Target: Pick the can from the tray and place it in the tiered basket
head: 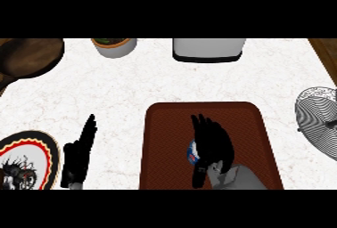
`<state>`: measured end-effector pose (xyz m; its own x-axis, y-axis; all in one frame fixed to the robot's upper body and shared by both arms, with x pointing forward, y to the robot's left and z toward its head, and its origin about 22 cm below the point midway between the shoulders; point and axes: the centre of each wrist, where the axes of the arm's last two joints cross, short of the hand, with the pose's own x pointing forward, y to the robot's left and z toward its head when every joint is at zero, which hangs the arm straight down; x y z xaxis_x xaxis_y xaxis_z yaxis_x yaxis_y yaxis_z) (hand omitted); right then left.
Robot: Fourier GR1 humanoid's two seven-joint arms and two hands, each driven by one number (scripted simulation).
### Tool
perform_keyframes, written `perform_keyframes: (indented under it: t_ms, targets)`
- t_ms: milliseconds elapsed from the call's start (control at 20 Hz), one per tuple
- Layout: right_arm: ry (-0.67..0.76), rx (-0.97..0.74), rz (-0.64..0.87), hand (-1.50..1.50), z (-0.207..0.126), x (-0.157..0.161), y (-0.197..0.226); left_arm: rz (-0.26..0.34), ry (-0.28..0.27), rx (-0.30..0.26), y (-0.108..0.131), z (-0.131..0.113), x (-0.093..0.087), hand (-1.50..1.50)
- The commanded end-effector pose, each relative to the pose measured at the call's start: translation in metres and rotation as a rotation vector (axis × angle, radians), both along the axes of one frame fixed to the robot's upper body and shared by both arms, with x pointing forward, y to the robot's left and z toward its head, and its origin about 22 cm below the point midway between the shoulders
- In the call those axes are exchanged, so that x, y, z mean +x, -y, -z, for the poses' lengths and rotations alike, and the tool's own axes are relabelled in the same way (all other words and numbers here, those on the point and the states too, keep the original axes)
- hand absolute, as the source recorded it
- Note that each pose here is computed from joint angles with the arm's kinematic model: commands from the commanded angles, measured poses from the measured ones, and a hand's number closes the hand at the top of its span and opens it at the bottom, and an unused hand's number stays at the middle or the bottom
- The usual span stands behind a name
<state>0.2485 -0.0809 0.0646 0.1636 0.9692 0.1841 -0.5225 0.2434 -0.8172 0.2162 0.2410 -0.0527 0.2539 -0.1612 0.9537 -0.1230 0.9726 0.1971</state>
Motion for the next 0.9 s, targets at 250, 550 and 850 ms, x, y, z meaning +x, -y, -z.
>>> perform_keyframes:
  t_ms: [250, 550, 850]
  targets:
    - [-0.079, -0.074, 0.069, 1.5, 0.024, -0.001, -0.004, 0.001, -0.025, 0.007, -0.009, -0.003, -0.016, 0.0]
    - [-0.031, -0.026, 0.008, 1.5, 0.032, 0.004, 0.003, -0.012, -0.014, -0.015, -0.011, 0.0, -0.002, 0.0]
    - [0.092, -0.134, -0.104, 1.5, 0.048, 0.003, -0.006, 0.009, -0.025, -0.002, -0.003, -0.009, -0.003, 0.0]
